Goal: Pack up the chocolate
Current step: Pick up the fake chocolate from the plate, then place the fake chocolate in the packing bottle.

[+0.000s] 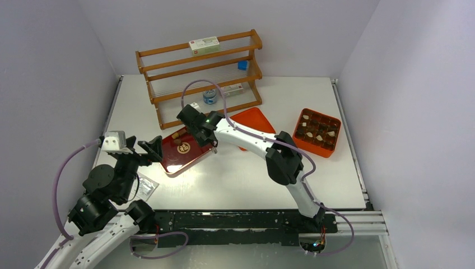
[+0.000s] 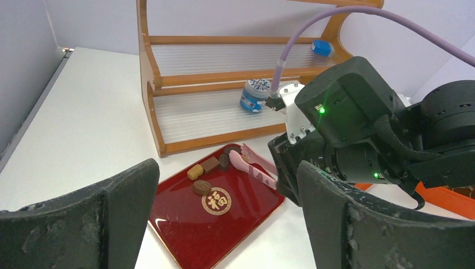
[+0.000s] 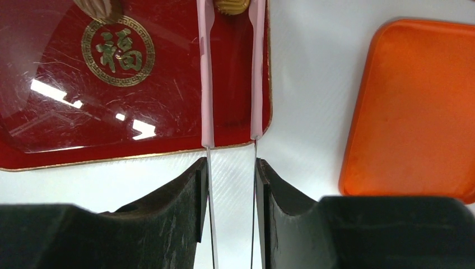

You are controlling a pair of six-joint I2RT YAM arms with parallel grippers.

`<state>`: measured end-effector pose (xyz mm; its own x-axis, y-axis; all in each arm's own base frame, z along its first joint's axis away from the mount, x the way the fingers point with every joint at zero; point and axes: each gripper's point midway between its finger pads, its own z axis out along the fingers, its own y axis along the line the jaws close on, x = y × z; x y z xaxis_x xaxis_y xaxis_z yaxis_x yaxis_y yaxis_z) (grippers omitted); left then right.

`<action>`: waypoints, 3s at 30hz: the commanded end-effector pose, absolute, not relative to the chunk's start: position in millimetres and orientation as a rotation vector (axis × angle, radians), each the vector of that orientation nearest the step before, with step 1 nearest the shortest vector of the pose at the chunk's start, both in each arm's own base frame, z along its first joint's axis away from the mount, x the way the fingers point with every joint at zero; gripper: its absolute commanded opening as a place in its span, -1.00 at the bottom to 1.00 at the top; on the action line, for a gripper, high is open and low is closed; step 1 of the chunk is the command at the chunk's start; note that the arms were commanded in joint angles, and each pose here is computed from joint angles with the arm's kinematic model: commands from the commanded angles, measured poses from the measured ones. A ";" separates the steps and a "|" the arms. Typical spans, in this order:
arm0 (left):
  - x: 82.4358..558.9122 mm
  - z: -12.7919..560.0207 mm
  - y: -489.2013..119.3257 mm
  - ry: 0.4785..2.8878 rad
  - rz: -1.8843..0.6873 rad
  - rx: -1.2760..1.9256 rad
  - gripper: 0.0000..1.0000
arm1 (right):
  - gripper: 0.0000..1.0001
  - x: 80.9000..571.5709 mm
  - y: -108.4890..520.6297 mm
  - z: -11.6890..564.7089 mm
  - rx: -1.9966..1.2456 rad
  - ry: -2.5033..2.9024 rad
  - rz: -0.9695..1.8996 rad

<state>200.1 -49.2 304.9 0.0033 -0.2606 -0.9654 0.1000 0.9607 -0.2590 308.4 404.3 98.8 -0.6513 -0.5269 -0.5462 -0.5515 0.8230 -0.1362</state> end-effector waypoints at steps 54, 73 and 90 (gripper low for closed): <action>206.1 307.6 -57.5 1.550 -0.286 -0.087 0.96 | -0.49 277.7 331.2 171.8 -0.620 2.400 0.033; 210.4 303.3 -66.0 1.577 -0.288 -0.050 0.96 | -0.48 281.2 142.2 199.2 -0.093 2.567 -0.066; 208.2 304.8 -66.3 1.570 -0.302 -0.045 0.96 | -0.46 263.9 49.8 174.3 0.146 2.689 -0.223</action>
